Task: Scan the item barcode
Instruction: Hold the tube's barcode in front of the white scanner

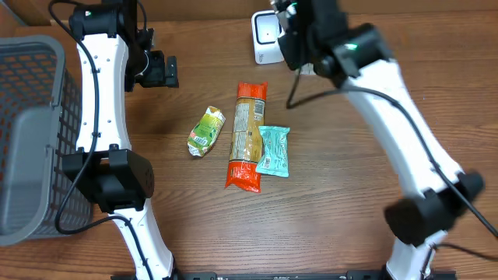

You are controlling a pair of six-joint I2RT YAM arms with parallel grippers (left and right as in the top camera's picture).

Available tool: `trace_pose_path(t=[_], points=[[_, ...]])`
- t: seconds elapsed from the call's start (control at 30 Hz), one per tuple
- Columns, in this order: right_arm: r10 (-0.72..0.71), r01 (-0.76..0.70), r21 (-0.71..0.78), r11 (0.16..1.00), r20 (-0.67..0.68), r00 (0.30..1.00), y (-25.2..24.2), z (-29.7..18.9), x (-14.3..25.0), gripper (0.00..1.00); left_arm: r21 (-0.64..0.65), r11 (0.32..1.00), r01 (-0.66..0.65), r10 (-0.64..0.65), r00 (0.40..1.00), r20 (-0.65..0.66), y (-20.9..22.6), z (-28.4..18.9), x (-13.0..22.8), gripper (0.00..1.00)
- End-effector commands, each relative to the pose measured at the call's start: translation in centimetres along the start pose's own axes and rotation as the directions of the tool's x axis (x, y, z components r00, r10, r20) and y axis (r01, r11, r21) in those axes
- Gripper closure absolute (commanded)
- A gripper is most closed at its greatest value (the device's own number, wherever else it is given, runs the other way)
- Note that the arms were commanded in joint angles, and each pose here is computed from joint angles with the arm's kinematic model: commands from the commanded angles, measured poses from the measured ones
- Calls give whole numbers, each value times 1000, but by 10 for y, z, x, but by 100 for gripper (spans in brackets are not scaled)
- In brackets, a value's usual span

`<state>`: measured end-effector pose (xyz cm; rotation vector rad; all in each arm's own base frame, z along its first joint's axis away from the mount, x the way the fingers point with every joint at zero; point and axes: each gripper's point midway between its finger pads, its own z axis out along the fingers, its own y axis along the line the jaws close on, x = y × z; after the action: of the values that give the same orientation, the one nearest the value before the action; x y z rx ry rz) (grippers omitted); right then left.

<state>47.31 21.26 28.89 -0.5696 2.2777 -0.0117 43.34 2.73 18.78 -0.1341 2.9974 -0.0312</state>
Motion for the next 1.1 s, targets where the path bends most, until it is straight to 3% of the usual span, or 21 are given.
trace_pose_path(t=[0.0, 0.1, 0.43, 0.77, 1.07], points=[[-296, 304, 250, 919, -71, 953, -42, 36, -8, 96, -6, 1000, -21, 21, 1000, -10, 0, 4, 0, 1], [-416, 428, 250, 869, -99, 904, -41, 65, -8, 96, -6, 1000, -21, 21, 1000, -10, 0, 4, 0, 0], [-614, 616, 283, 735, -106, 782, -35, 135, -15, 96, -6, 1000, -21, 21, 1000, -10, 0, 4, 0, 0], [-569, 552, 430, 714, -103, 816, -47, 179, -18, 96, -6, 1000, -21, 21, 1000, -10, 0, 4, 0, 0], [-562, 545, 443, 712, -106, 820, -48, 192, -13, 96, -6, 1000, -21, 21, 1000, -10, 0, 4, 0, 0]])
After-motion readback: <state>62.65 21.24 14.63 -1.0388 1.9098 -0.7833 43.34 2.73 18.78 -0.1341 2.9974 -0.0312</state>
